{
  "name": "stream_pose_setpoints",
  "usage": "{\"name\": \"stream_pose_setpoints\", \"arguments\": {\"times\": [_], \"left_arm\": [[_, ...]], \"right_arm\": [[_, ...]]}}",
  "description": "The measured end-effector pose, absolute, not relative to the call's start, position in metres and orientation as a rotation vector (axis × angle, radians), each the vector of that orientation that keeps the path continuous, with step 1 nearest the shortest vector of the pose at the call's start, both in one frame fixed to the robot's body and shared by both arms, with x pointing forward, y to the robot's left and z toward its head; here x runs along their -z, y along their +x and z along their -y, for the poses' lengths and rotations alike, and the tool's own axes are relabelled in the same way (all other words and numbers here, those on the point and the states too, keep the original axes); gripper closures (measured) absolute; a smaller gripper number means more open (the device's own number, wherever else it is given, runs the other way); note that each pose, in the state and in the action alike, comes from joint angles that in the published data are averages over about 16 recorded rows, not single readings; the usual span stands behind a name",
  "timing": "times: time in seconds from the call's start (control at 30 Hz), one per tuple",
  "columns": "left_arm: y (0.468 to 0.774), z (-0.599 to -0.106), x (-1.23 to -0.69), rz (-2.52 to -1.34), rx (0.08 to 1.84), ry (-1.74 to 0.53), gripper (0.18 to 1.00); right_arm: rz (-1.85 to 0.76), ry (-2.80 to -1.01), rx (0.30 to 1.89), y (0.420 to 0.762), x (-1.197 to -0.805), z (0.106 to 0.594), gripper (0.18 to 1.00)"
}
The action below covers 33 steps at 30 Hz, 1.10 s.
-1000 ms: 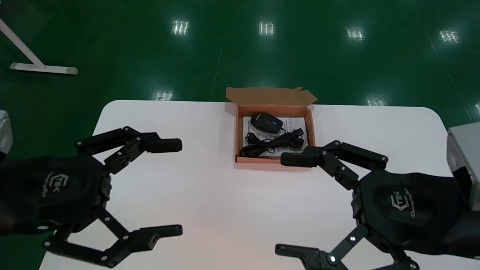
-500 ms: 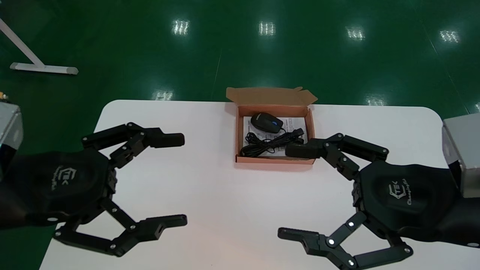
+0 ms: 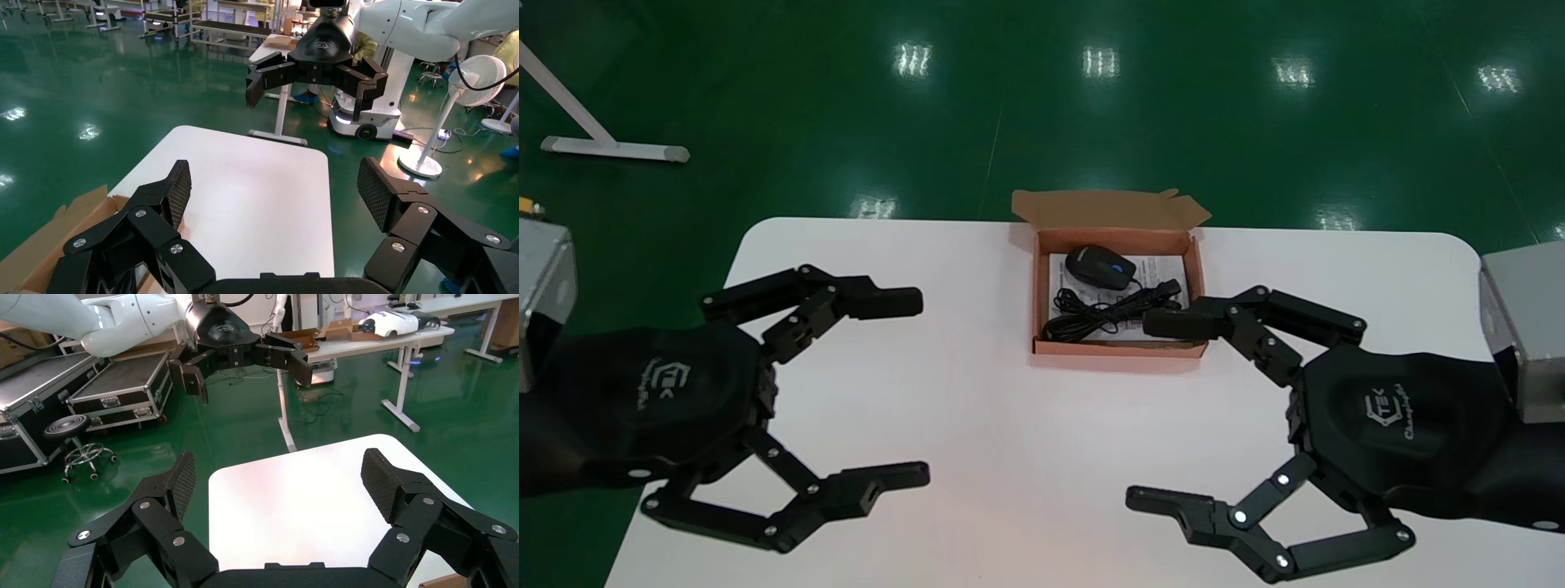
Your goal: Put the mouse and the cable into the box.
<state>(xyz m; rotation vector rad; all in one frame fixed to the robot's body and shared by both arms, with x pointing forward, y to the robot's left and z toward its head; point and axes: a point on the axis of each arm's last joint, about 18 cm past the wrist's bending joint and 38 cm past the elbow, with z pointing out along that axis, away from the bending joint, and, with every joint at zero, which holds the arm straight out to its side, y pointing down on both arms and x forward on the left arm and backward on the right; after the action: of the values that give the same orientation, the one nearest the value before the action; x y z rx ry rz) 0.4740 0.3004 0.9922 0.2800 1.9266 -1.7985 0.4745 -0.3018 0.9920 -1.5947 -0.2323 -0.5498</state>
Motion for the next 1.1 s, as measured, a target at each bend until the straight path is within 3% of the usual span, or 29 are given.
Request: {"name": "stream_pose_setpoints", "arguments": {"times": [1.1], "left_arm": [[0.4753,-0.3001,-0.9921,-1.925,1.798,0.277,0.184]], "right_arm": [[0.229,-1.596,0.555,0.4760,-0.9922,0.3025,0.178]]}}
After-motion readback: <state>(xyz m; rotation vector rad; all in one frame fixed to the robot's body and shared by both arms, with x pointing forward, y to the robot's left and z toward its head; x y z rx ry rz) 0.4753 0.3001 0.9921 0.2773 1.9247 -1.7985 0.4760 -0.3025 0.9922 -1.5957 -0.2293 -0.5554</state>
